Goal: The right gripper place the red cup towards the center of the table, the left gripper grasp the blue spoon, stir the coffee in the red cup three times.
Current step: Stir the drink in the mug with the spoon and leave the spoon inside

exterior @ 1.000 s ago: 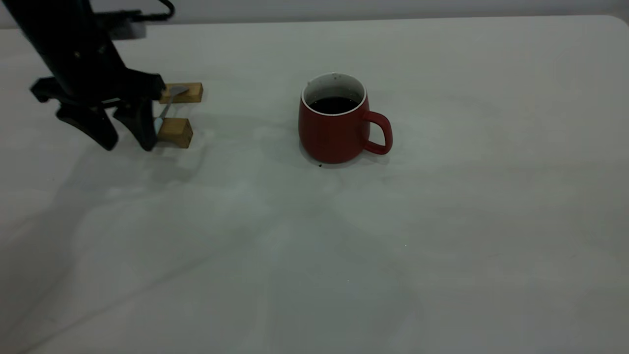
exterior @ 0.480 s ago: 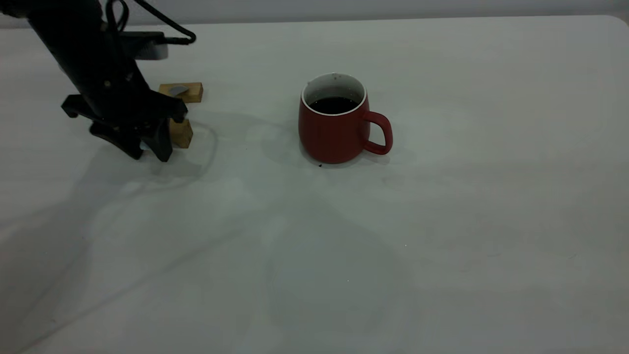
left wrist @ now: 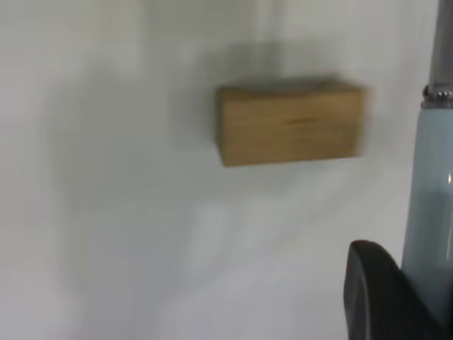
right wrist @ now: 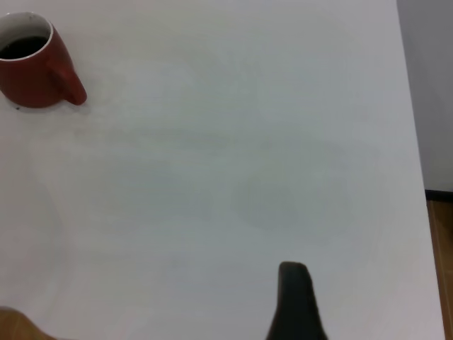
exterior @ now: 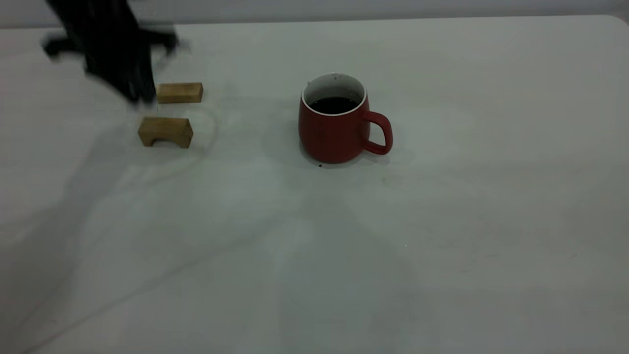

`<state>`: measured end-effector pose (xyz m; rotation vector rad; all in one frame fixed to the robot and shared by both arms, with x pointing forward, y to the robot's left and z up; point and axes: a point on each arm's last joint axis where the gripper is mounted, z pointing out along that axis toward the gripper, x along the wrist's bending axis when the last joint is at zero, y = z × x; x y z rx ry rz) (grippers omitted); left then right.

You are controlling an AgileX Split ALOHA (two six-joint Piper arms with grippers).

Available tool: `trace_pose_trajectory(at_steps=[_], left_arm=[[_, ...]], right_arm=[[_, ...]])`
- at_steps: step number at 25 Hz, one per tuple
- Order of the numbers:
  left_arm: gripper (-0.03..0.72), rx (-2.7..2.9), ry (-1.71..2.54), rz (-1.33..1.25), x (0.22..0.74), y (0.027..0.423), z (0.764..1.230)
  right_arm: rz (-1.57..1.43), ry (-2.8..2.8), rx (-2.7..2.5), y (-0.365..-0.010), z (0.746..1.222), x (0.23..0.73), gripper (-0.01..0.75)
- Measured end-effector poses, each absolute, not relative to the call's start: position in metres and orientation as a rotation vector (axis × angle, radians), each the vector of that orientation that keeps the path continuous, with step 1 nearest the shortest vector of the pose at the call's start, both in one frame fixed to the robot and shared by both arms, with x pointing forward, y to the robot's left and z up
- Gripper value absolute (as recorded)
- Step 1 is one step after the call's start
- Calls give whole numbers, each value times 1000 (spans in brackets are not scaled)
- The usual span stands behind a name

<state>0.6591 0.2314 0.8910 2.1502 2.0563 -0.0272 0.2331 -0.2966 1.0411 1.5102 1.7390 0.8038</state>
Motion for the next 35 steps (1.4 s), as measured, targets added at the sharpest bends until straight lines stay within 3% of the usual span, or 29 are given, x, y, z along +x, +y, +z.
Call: trace_pose_trajectory(at_steps=[4,9,14,18,26,35], left_arm=[[148,1769,2287,-265,661,217,942],[148,1163,2589,-840,650,191,962],[148,679,2547,-1375,649,166,985],[148,455,2468,-1610,653,152,994],[148,25,2508,-1937,664,124,948],[148,-104,2528,-1943,672,120,879]], right_arm=[[804,1739,1510,-297,1041,233,591],[804,1739,1510,-297,1041,233,591],[804,1739,1510,-297,1041,233,591],[804,1739,1510,-297,1041,233,591],[804,1739,1510,-297,1041,233,591],[804,1739,1510,-297,1041,233,591]])
